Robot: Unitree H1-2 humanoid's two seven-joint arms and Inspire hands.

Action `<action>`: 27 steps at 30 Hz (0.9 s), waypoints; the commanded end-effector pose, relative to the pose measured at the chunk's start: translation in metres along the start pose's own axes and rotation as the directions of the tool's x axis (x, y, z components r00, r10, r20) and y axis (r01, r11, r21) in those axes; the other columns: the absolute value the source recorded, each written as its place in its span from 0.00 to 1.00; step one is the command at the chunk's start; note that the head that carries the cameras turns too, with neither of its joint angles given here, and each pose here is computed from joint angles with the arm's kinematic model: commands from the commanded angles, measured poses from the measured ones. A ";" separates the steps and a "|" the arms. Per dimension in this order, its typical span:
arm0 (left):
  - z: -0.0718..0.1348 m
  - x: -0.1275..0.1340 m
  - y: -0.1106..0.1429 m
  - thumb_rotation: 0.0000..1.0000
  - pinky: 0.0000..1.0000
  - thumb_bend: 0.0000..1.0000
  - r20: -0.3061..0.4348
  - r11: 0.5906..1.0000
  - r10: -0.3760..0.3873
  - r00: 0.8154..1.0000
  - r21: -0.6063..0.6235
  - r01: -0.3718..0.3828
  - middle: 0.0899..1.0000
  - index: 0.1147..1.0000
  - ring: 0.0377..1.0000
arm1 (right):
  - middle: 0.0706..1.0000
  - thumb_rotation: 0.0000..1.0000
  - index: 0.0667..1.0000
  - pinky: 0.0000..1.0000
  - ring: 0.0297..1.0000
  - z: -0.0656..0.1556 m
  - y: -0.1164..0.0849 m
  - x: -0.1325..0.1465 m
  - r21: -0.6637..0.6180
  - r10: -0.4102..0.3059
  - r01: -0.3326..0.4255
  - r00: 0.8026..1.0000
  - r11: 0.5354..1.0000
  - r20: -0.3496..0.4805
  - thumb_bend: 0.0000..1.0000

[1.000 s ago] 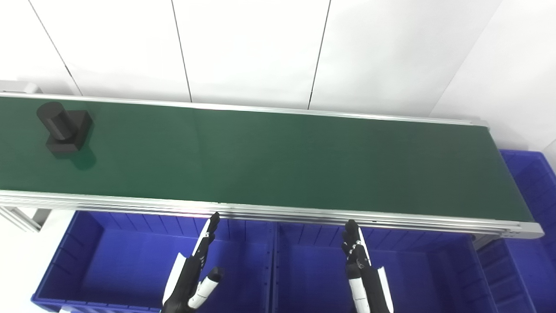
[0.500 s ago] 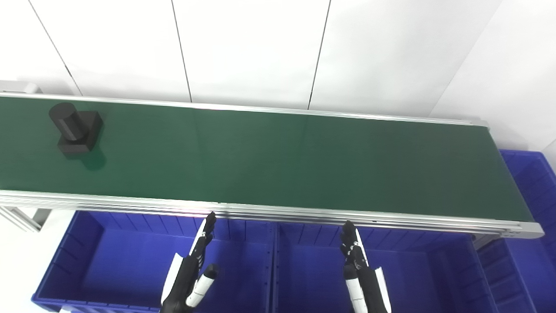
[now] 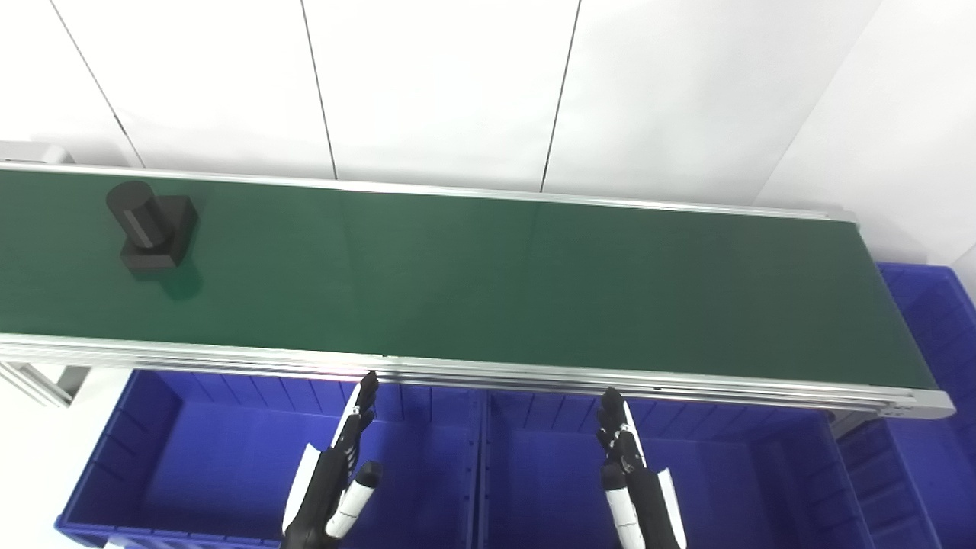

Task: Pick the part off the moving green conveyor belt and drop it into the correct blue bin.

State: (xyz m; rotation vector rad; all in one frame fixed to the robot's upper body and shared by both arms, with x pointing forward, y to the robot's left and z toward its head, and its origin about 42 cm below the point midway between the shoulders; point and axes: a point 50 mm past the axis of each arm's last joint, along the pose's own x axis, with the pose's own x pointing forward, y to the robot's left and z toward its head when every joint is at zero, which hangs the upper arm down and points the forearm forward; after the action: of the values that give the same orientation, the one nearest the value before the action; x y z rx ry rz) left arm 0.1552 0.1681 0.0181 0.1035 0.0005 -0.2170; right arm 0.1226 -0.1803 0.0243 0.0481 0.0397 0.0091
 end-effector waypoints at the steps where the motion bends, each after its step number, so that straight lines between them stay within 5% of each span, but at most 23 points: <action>1: 0.010 0.008 0.001 1.00 0.99 0.70 0.077 1.000 -0.001 0.997 -0.005 0.002 1.00 1.00 1.00 | 1.00 0.90 1.00 1.00 1.00 0.008 0.001 0.003 0.008 0.008 -0.009 0.998 1.000 0.058 0.75; 18: 0.011 0.008 -0.002 1.00 1.00 0.72 0.078 1.000 -0.004 0.997 -0.002 0.004 1.00 1.00 1.00 | 1.00 0.89 1.00 1.00 1.00 0.009 -0.002 0.003 0.015 0.010 -0.011 0.998 1.000 0.061 0.76; 27: 0.007 0.013 -0.017 1.00 0.94 0.68 0.074 1.000 -0.018 0.997 0.016 0.017 0.99 0.97 0.98 | 1.00 0.94 1.00 1.00 1.00 0.003 -0.016 0.001 0.054 -0.012 0.010 0.999 0.998 0.039 0.67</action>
State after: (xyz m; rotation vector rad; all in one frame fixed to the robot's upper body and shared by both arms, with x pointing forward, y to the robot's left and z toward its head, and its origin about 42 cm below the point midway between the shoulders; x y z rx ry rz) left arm 0.1570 0.1528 0.0134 0.1161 0.0051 -0.2491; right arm 0.1208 -0.1988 0.0201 0.0691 0.0538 -0.0181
